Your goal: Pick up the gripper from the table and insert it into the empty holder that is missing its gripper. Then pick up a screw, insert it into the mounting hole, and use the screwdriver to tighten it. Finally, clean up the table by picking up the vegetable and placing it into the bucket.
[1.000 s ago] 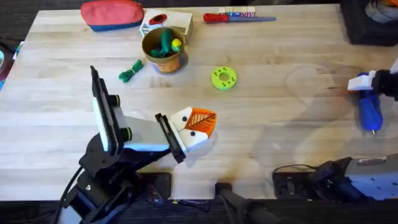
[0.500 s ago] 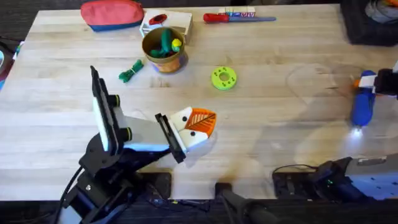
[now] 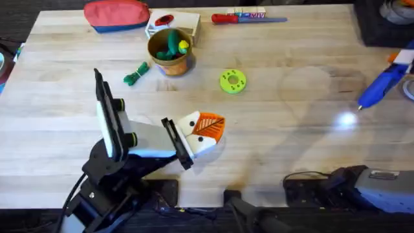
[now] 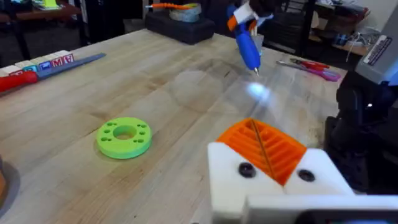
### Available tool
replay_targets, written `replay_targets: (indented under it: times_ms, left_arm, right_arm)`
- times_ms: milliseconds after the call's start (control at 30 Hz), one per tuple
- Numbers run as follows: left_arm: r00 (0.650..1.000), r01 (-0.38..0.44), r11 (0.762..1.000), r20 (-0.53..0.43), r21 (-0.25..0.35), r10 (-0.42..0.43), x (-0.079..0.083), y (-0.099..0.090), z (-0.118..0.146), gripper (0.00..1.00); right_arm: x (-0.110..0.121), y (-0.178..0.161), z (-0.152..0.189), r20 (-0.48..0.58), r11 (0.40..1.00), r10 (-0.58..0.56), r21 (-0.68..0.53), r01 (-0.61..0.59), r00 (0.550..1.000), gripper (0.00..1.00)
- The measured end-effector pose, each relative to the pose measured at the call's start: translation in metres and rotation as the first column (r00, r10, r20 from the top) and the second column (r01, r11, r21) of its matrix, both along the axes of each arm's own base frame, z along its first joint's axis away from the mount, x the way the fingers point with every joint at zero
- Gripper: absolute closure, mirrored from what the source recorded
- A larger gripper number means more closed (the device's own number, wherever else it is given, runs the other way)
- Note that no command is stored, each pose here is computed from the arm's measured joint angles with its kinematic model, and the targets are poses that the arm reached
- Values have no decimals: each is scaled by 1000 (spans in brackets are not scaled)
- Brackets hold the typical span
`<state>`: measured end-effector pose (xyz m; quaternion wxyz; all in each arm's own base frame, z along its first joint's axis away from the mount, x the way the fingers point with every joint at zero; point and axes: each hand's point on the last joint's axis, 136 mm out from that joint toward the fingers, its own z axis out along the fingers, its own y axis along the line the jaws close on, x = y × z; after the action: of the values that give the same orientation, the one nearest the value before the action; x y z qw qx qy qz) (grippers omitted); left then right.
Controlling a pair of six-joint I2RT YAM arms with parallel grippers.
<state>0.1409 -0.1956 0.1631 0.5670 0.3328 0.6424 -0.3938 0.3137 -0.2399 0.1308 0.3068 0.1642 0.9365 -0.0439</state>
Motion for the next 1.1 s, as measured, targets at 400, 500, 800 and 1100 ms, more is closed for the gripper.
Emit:
replay_targets:
  times_ms: [400, 500, 800, 1100]
  left_arm:
    - [1000, 0, 1000, 0, 0, 0, 0, 0, 0, 995]
    - [1000, 0, 1000, 0, 0, 0, 0, 0, 0, 995]
    - [1000, 0, 1000, 0, 0, 0, 0, 0, 0, 995]
    - [1000, 0, 1000, 0, 0, 0, 0, 0, 0, 995]
  right_arm:
    - [4, 92, 141, 324, 986, 141, -128, -104, 936, 994]
    - [-6, 121, 168, 387, 979, 186, -152, -137, 903, 994]
    - [-36, 229, 215, 582, 911, 409, -226, -343, 703, 994]
    - [-64, 358, 212, 682, 671, 635, -253, -697, 363, 994]
